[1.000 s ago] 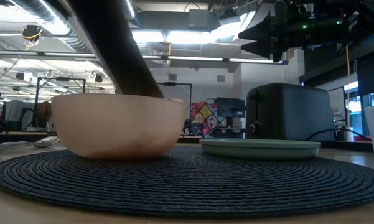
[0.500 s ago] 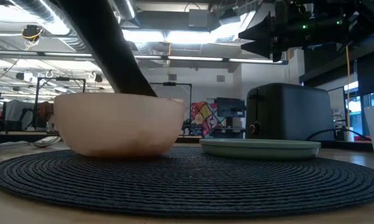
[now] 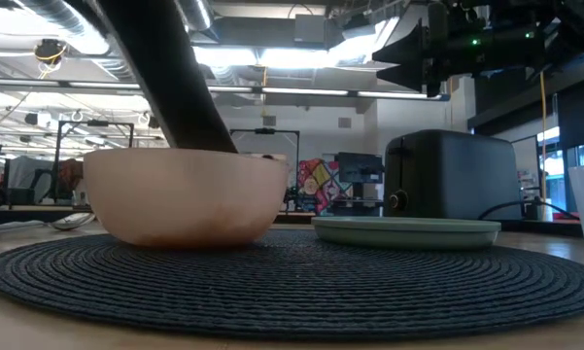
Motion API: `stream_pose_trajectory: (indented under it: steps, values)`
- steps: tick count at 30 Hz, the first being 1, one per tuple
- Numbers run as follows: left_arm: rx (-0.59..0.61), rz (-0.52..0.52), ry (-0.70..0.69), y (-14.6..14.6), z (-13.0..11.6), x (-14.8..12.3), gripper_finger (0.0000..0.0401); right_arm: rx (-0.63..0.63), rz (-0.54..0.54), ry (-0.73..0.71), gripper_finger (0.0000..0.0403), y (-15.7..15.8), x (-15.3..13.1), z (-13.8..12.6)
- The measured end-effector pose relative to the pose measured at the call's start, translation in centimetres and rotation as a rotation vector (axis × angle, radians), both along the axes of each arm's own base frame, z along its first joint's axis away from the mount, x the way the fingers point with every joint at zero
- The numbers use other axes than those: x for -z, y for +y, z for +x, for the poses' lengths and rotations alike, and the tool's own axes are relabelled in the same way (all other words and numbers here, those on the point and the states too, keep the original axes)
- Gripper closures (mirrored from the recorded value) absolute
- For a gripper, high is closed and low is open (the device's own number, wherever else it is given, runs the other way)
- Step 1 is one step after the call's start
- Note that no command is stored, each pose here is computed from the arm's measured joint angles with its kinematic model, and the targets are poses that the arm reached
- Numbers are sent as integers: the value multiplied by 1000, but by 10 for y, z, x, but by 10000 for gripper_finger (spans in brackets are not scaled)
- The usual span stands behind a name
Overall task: Arrange a breakfast setting
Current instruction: Pour the cereal from the box into the orange bowl
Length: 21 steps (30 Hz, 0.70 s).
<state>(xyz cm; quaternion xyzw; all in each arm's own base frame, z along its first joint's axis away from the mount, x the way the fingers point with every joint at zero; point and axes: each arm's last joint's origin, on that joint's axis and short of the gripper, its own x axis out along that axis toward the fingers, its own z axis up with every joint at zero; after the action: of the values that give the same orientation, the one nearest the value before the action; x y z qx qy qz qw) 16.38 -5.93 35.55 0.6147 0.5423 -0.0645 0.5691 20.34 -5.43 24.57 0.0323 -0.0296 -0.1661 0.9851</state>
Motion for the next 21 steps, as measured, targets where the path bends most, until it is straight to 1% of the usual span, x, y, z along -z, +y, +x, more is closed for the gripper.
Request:
stream_pose_trajectory:
  steps: [3, 7, 14, 19, 21]
  values:
    - [-29, -40, -16, 0, 0, 0, 186, 0, 4, -1, 125, 0, 0, 0]
    - [-37, -44, -23, 0, 0, 0, 186, 0, 9, -4, 125, 0, 0, 0]
    - [-29, 18, -38, 1, 0, -1, 186, -1, 10, -7, 125, 0, 0, 0]
    - [-47, -55, -35, 0, -2, 0, 186, 0, 9, -3, 125, 0, 0, 0]
    - [-20, -37, -25, -1, -2, -1, 186, 0, 4, -2, 125, 0, 0, 0]
